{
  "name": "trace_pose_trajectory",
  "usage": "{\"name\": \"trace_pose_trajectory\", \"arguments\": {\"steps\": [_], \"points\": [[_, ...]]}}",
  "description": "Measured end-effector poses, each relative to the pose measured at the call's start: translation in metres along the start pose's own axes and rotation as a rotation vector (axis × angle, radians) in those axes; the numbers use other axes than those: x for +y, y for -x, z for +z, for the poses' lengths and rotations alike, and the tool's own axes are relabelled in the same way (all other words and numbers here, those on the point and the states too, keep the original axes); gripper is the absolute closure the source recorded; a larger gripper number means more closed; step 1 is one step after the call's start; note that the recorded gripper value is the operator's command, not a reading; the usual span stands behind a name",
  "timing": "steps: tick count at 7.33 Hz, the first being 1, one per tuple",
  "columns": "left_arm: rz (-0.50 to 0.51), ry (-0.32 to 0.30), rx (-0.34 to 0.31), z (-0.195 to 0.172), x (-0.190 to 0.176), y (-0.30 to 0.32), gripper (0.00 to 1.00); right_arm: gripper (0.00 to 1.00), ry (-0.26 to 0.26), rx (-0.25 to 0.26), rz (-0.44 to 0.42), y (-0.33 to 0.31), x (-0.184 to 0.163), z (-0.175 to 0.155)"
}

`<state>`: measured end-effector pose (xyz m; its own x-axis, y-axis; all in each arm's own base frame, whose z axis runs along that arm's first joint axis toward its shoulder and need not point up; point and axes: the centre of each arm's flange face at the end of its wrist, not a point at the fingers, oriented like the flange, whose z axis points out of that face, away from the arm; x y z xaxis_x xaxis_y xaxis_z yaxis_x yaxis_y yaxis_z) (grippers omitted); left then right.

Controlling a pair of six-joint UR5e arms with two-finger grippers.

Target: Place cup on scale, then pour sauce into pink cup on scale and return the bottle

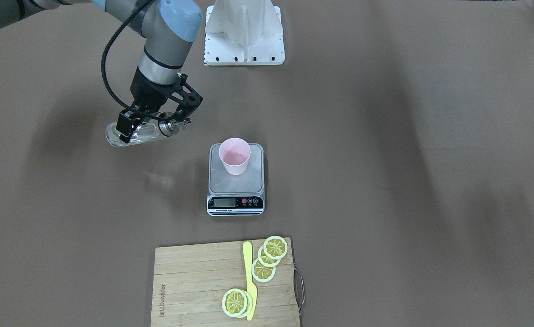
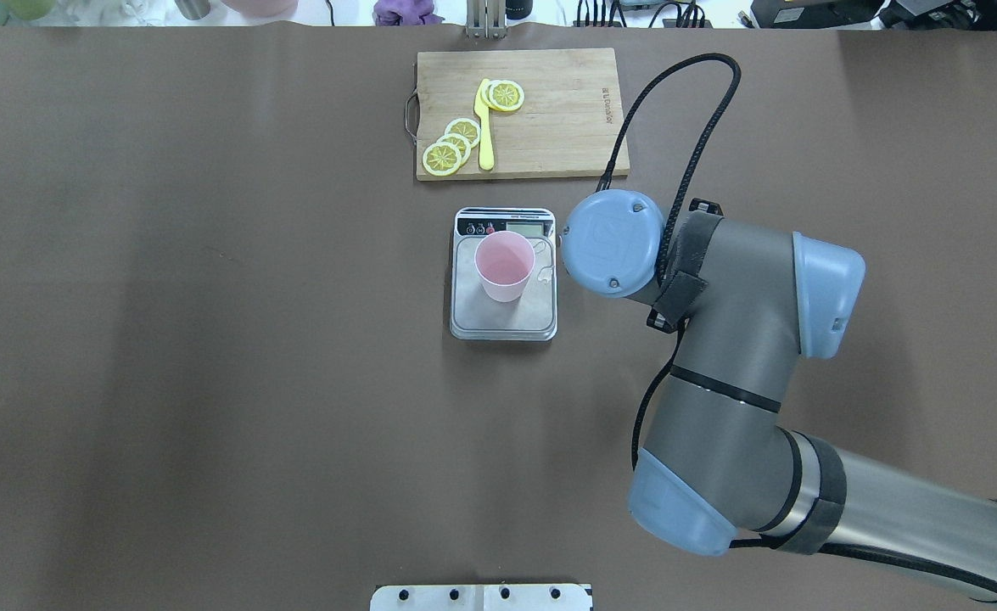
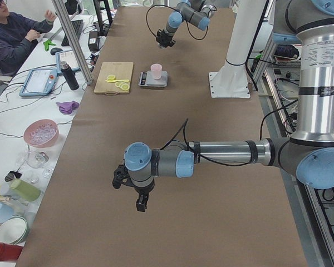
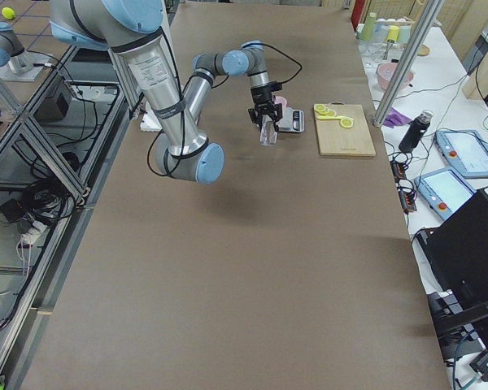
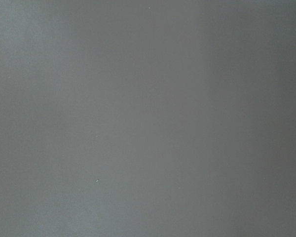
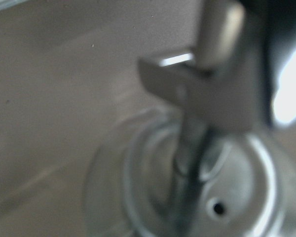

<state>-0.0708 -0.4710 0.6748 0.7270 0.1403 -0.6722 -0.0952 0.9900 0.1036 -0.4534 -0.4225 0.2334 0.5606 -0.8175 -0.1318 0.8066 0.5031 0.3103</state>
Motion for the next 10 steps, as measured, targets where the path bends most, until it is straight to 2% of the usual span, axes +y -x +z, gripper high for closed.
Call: {"name": "trace_pose_trajectory", "arguments": {"steps": [3, 10], "points": [[-0.004, 0.004, 0.001, 0.002, 0.004, 0.002, 0.01, 1.0, 0.098, 0.023, -0.039, 0.002, -0.036, -0.023], [-0.007, 0.009, 0.01, 0.004, 0.007, 0.001, 0.01, 1.0, 0.311, 0.046, -0.082, -0.001, -0.098, -0.053]]}}
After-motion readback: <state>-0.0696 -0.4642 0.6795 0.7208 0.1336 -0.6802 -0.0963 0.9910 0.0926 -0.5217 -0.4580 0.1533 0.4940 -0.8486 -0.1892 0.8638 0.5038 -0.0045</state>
